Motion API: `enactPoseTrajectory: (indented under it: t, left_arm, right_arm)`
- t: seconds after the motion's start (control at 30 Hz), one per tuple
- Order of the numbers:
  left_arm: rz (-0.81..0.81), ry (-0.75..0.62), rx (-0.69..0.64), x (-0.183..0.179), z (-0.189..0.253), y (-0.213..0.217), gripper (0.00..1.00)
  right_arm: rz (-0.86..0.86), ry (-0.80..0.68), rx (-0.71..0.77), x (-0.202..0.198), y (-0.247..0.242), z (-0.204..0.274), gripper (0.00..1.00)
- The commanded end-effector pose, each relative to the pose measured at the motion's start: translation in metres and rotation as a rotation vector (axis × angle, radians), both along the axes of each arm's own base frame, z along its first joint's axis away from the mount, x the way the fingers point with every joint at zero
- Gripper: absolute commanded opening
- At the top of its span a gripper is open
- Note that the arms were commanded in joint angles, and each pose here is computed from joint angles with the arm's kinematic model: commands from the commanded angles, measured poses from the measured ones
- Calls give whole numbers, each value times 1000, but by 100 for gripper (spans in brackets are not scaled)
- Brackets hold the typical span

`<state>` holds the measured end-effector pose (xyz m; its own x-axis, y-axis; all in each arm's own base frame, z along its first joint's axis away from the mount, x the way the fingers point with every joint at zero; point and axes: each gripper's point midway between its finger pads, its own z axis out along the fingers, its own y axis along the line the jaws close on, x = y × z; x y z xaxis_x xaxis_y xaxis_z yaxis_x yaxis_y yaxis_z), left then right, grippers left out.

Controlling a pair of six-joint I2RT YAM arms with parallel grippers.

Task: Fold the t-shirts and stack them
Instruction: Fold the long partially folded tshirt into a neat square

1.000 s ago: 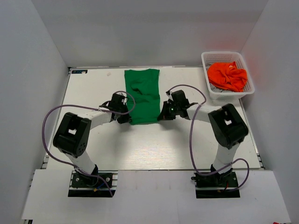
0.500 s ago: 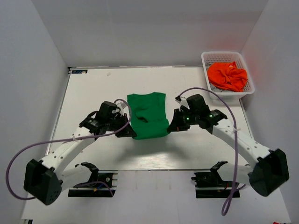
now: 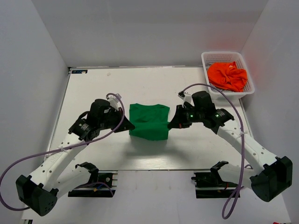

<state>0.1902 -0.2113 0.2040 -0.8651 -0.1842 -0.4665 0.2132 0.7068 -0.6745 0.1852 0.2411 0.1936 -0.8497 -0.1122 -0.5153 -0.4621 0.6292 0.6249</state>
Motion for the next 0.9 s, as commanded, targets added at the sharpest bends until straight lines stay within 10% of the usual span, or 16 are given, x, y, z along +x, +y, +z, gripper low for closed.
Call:
enactPoseTrajectory:
  t: [0.0,0.87]
  left_arm:
    - [154,-110,22,43,17,10,0]
    - [454,-22,361,200,-50,26,2]
  right_arm:
    - [-44,-106,66,32,9,29,0]
    - [-198,23,28,154,-7,-42,0]
